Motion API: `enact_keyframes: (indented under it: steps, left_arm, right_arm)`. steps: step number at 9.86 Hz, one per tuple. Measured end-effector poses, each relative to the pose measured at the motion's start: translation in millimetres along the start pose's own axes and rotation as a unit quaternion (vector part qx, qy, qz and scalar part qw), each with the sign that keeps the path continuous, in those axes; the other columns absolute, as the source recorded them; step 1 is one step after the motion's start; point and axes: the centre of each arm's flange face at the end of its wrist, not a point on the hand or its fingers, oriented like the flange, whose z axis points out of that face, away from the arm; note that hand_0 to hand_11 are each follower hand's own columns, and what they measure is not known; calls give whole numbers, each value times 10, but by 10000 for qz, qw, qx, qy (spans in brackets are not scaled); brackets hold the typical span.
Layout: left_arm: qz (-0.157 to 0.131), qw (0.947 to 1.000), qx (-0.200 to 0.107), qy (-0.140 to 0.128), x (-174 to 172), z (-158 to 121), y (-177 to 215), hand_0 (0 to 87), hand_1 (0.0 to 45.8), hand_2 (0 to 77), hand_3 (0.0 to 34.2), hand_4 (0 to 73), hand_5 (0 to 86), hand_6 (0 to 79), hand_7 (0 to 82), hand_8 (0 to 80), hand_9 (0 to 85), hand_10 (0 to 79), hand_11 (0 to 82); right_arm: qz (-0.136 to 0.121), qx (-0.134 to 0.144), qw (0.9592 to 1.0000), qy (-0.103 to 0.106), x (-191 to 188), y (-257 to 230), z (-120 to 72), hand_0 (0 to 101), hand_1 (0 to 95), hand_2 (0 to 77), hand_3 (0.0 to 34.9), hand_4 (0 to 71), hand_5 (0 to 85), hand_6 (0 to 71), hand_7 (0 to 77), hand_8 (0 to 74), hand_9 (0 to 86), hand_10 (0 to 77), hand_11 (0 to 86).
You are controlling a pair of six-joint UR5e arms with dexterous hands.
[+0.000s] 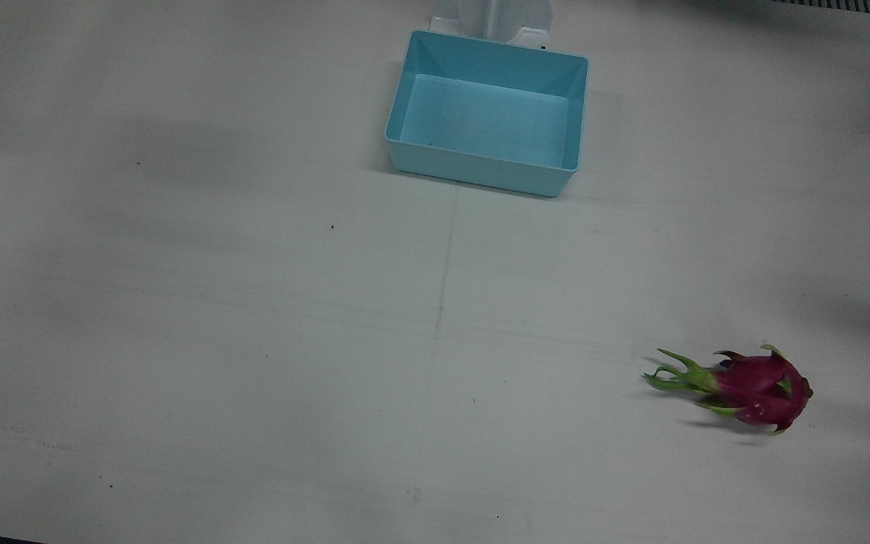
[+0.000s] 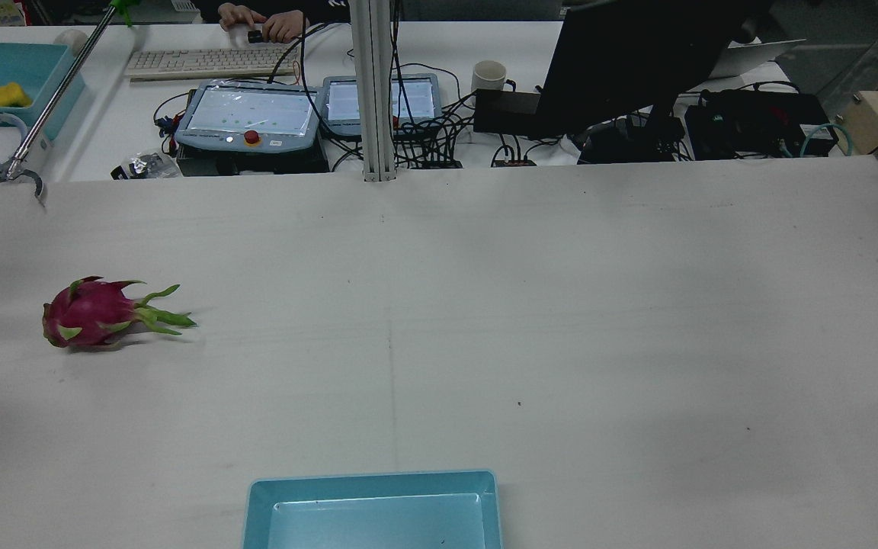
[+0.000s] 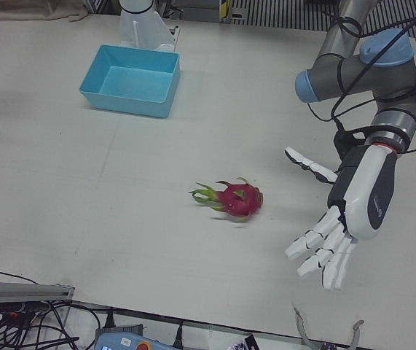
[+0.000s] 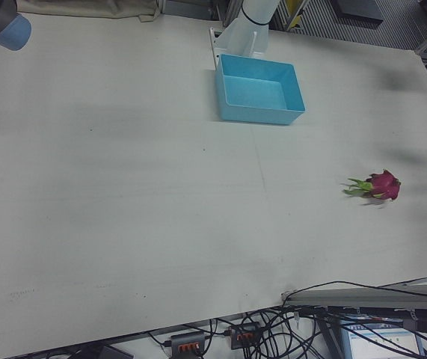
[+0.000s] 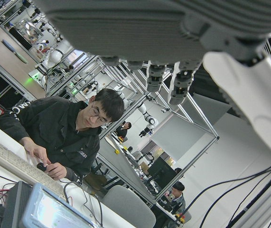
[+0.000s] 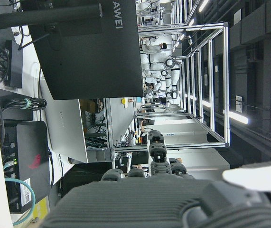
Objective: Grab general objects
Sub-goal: 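Move the left hand down toward the pink dragon fruit, then close the left hand's fingers around the dragon fruit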
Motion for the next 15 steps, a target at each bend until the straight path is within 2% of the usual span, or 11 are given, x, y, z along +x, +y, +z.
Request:
enact_keyframes:
  steps: [2, 3, 4, 6, 8, 9, 10, 12, 14, 15]
  left_arm:
    - [638, 9977, -165, -173, 13, -12, 140, 560, 0, 11, 0, 82, 109, 49, 158, 11, 22, 5, 11]
    - [1057, 9935, -270, -319, -29, -16, 242, 546, 0, 11, 0, 49, 82, 33, 147, 11, 33, 5, 11]
    - [1442, 9877, -379, -467, -111, -45, 352, 540, 0, 11, 0, 5, 60, 11, 114, 11, 33, 5, 11]
    - [2046, 9741, -610, -738, -369, -132, 561, 518, 0, 11, 0, 5, 44, 11, 76, 11, 22, 11, 11]
    - [2560, 9585, -813, -954, -686, -227, 753, 516, 0, 11, 10, 5, 27, 5, 76, 11, 16, 11, 11]
    - [2780, 9512, -881, -1009, -833, -259, 842, 519, 0, 11, 78, 5, 27, 5, 76, 11, 11, 11, 11]
    - [2957, 9451, -933, -1034, -972, -271, 939, 519, 0, 11, 78, 5, 27, 5, 76, 11, 11, 11, 11]
    - [3208, 9358, -1011, -1054, -1225, -270, 1148, 527, 0, 11, 149, 5, 27, 5, 71, 11, 11, 11, 11]
    - [3421, 9272, -1090, -1069, -1415, -274, 1318, 527, 0, 11, 148, 5, 27, 5, 71, 11, 11, 11, 11]
    - [3506, 9236, -1107, -1085, -1487, -282, 1370, 530, 0, 11, 160, 5, 27, 5, 71, 11, 11, 11, 11]
  right_arm:
    - [-1, -2, 10000, -1, -2, 3, 0, 0, 54, 16, 0, 0, 5, 0, 0, 0, 11, 0, 5]
    - [1, -4, 10000, 0, -2, 4, 0, 0, 54, 16, 0, 0, 5, 0, 0, 0, 5, 0, 5]
    - [2, -3, 10000, -1, -2, 3, 0, 0, 54, 16, 0, 0, 5, 0, 0, 0, 5, 0, 5]
    - [3, 3, 10000, -1, -3, -4, -1, 0, 54, 16, 0, 0, 5, 0, 0, 0, 5, 0, 5]
    - [6, 7, 10000, 2, 0, -10, 0, 0, 54, 16, 0, 0, 5, 0, 0, 0, 5, 0, 5]
    - [8, 10, 10000, 4, 2, -13, 0, 0, 54, 16, 0, 0, 5, 0, 0, 0, 5, 0, 5]
    - [8, 11, 10000, 3, 1, -15, 0, 0, 54, 16, 0, 0, 5, 0, 0, 0, 5, 0, 5]
    - [9, 13, 10000, 3, 2, -17, 0, 0, 54, 16, 0, 0, 5, 0, 0, 0, 5, 0, 5]
    - [9, 13, 10000, 5, 3, -17, 1, 0, 54, 16, 0, 0, 5, 0, 0, 0, 5, 0, 5]
    - [9, 13, 10000, 5, 3, -17, 1, 0, 54, 16, 0, 0, 5, 0, 0, 0, 5, 0, 5]
